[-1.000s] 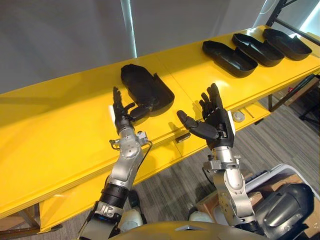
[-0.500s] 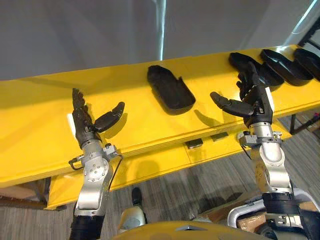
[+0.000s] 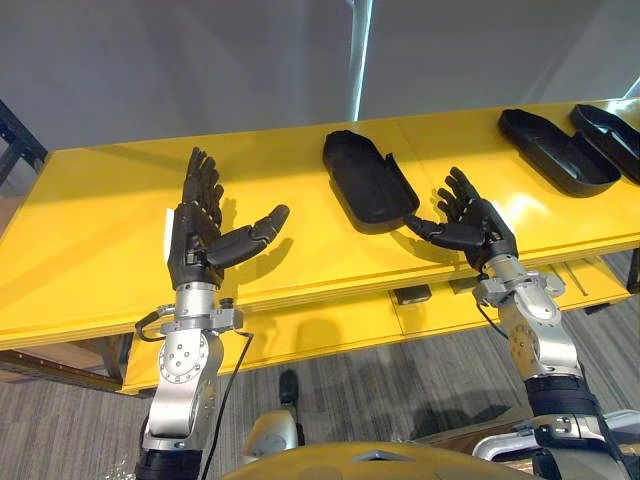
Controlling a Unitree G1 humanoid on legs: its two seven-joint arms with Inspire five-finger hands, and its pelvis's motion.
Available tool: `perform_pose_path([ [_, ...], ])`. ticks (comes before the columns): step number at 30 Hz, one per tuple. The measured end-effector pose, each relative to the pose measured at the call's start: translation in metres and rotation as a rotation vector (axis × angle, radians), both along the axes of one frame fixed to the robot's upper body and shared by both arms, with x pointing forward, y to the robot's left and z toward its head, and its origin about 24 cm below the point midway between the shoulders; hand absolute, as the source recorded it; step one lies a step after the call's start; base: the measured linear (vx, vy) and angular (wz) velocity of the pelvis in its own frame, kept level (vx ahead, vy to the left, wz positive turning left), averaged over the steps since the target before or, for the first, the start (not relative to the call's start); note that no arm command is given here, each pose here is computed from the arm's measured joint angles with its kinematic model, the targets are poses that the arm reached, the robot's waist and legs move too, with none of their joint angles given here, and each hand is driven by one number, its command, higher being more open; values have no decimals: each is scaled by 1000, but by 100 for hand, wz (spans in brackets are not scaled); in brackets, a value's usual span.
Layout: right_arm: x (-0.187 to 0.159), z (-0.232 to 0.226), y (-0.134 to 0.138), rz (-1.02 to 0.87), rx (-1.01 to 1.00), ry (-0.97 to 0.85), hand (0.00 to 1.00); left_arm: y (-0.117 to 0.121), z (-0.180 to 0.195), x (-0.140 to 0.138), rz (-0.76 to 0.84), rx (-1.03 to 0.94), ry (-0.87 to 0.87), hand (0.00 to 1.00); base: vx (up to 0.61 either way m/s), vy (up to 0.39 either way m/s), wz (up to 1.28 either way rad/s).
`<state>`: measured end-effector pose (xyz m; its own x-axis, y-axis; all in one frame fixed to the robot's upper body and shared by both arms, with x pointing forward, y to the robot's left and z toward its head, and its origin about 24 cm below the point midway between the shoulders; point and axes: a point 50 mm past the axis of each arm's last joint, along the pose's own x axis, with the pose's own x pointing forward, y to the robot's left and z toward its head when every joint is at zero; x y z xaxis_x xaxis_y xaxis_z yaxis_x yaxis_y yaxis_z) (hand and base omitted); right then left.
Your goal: Walk over and take three plastic housings, then place them on the shelf
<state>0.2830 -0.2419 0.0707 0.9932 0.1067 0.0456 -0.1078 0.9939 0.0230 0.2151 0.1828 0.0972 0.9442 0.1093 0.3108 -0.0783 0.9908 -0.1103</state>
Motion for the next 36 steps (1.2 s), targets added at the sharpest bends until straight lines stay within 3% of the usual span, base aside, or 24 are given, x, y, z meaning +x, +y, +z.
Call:
perform_pose_path([
  [36,-2,-11,15,233,-21,61,100,-10,-18,3,-97,28,86,100,-7,-6,1],
])
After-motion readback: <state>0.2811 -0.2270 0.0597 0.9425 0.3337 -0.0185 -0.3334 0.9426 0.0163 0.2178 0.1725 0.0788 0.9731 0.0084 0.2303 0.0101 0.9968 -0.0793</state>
